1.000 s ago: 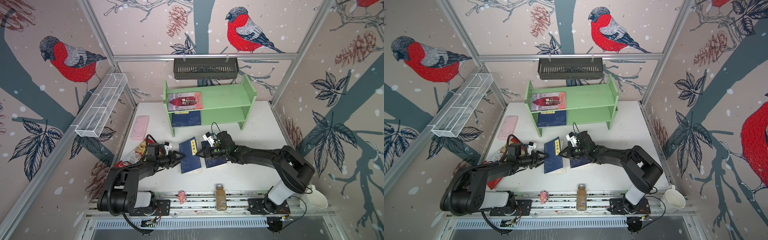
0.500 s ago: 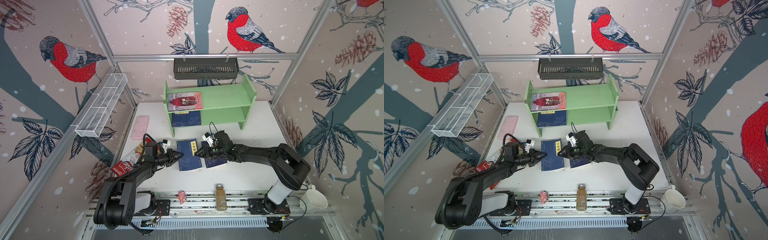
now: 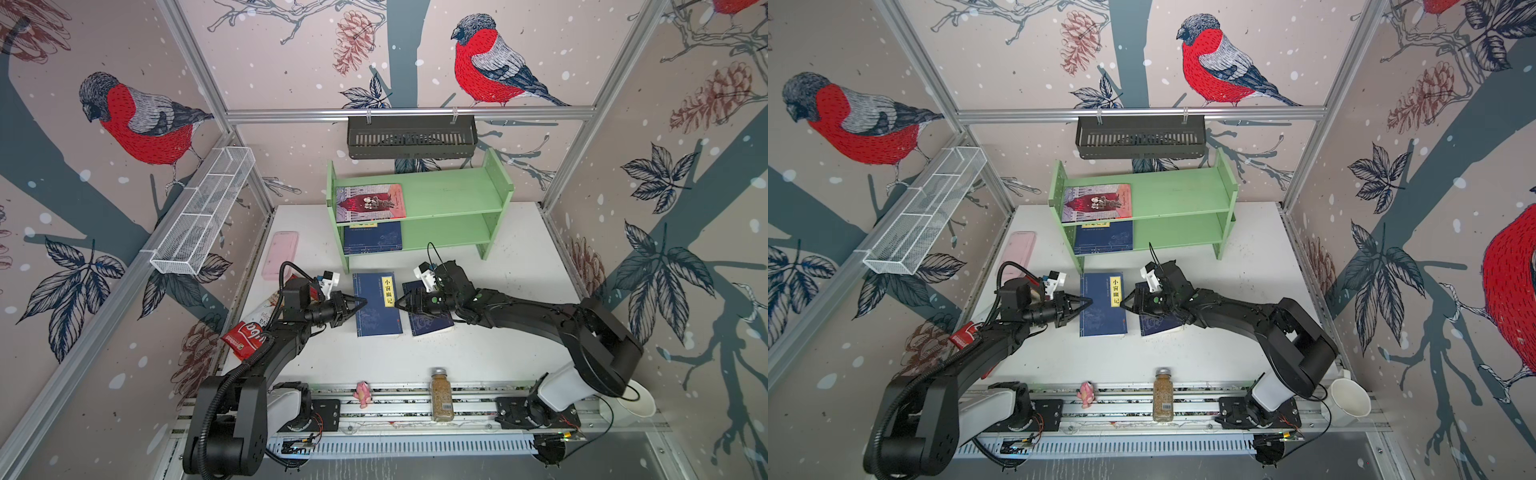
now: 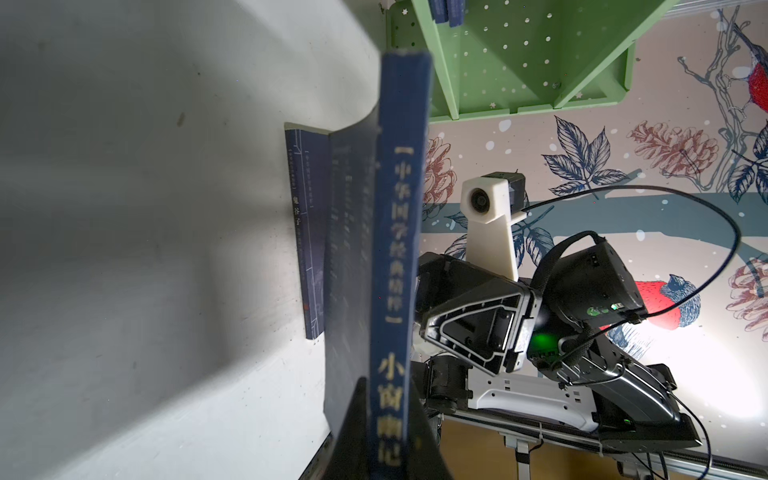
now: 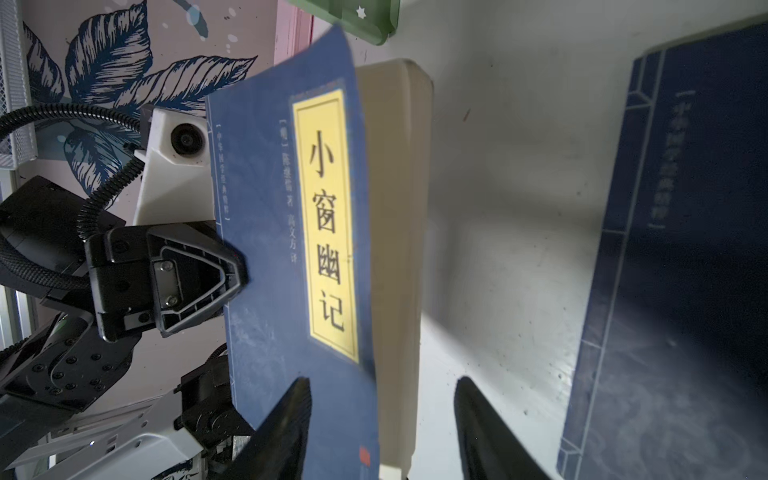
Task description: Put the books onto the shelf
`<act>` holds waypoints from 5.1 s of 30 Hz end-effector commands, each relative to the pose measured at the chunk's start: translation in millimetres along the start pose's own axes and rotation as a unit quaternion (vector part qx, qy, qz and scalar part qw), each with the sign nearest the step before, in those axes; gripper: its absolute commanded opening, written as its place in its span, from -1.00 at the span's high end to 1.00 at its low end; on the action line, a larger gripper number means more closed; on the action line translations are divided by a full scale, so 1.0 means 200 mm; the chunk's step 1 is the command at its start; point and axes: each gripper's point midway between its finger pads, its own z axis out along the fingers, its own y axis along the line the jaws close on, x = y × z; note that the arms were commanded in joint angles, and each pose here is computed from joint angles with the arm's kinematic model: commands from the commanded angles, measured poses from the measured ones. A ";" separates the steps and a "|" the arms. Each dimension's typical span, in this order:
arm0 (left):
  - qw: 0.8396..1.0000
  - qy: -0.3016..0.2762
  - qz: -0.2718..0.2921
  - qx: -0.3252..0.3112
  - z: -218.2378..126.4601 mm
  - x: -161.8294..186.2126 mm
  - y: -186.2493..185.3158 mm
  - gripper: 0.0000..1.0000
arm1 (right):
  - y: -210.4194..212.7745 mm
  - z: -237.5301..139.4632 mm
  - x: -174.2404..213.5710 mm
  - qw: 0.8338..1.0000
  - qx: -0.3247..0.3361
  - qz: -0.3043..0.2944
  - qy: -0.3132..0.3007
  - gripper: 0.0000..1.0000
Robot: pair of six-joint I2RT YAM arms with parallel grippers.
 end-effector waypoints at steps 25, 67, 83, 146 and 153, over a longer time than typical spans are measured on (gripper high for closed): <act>0.990 0.015 0.082 0.114 -0.07 -0.08 -0.42 1.00 | 0.34 -0.27 0.05 0.984 -0.151 -0.027 -0.086 -0.32; 0.972 -0.214 0.019 0.098 -0.27 -0.31 -0.60 1.00 | 0.78 -0.03 -0.02 0.950 -0.261 0.056 -0.165 -0.64; 0.974 -0.210 -0.007 0.084 -0.27 -0.27 -0.54 1.00 | 0.75 -0.03 -0.13 0.924 -0.314 0.072 -0.205 0.03; 0.982 -0.016 0.156 0.108 -0.17 0.07 -0.46 -0.43 | 0.51 -0.59 0.08 0.960 -0.220 -0.174 0.012 0.95; 0.978 -0.007 0.181 0.100 -0.16 0.07 -0.44 -0.43 | 0.51 -0.64 0.08 0.960 -0.213 -0.182 0.010 0.95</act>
